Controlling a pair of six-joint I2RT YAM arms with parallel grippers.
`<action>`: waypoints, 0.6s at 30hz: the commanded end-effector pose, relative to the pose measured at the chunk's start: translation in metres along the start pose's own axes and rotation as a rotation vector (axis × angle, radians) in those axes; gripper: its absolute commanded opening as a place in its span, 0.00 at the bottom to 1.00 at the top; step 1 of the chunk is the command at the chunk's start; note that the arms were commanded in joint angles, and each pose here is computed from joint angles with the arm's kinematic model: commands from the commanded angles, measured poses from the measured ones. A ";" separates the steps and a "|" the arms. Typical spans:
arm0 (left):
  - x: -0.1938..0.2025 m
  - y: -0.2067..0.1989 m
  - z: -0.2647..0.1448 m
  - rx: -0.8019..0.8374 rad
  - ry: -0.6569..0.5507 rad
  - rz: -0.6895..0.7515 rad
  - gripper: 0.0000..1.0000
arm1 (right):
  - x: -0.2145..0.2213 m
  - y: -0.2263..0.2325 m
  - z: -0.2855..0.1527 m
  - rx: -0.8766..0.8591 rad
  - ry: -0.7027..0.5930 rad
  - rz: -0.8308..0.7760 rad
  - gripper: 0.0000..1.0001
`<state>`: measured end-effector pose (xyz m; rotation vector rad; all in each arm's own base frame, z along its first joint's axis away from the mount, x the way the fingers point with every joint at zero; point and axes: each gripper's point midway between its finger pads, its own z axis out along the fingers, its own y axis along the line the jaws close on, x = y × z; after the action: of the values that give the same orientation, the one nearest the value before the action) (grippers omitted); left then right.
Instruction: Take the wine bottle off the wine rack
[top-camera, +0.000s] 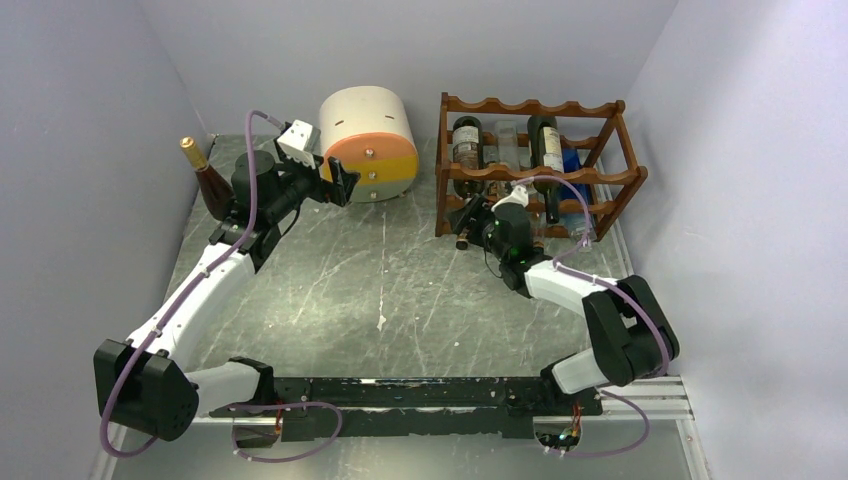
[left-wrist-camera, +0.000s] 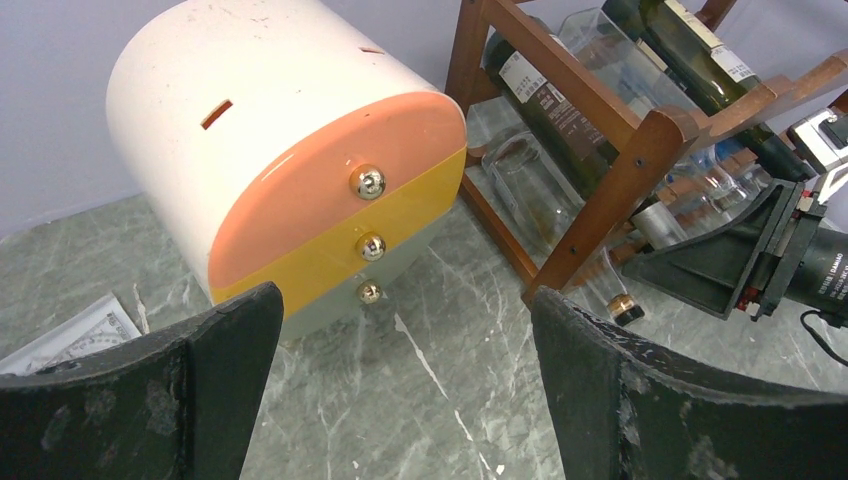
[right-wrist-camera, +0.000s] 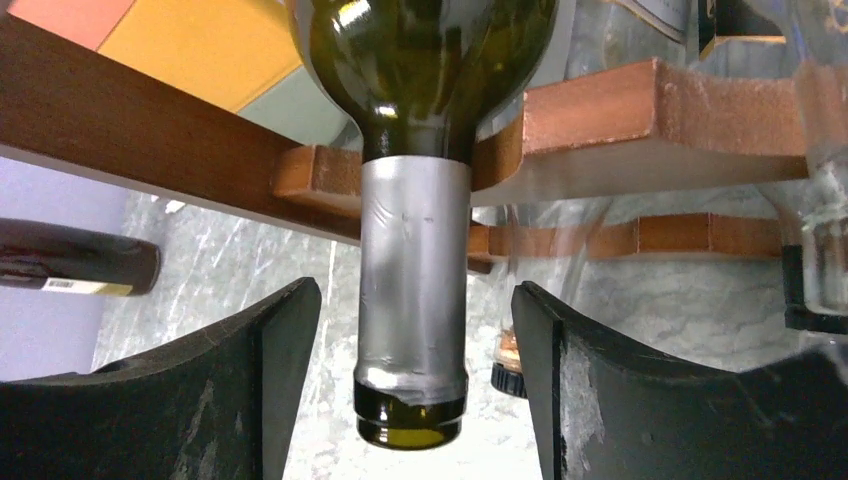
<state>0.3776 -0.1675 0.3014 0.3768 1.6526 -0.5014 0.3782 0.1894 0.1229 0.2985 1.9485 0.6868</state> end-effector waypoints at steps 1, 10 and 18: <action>-0.018 -0.005 -0.001 0.032 -0.042 0.014 0.98 | -0.029 0.015 0.006 -0.046 -0.113 0.011 0.73; -0.018 -0.004 -0.001 0.029 -0.040 0.017 0.98 | -0.035 0.011 0.013 -0.031 -0.159 0.042 0.66; -0.017 -0.003 -0.001 0.027 -0.037 0.020 0.97 | -0.035 0.010 0.019 -0.035 -0.173 0.060 0.63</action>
<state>0.3771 -0.1682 0.3014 0.3811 1.6519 -0.5056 0.3984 0.1891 0.1275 0.3620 1.8540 0.6972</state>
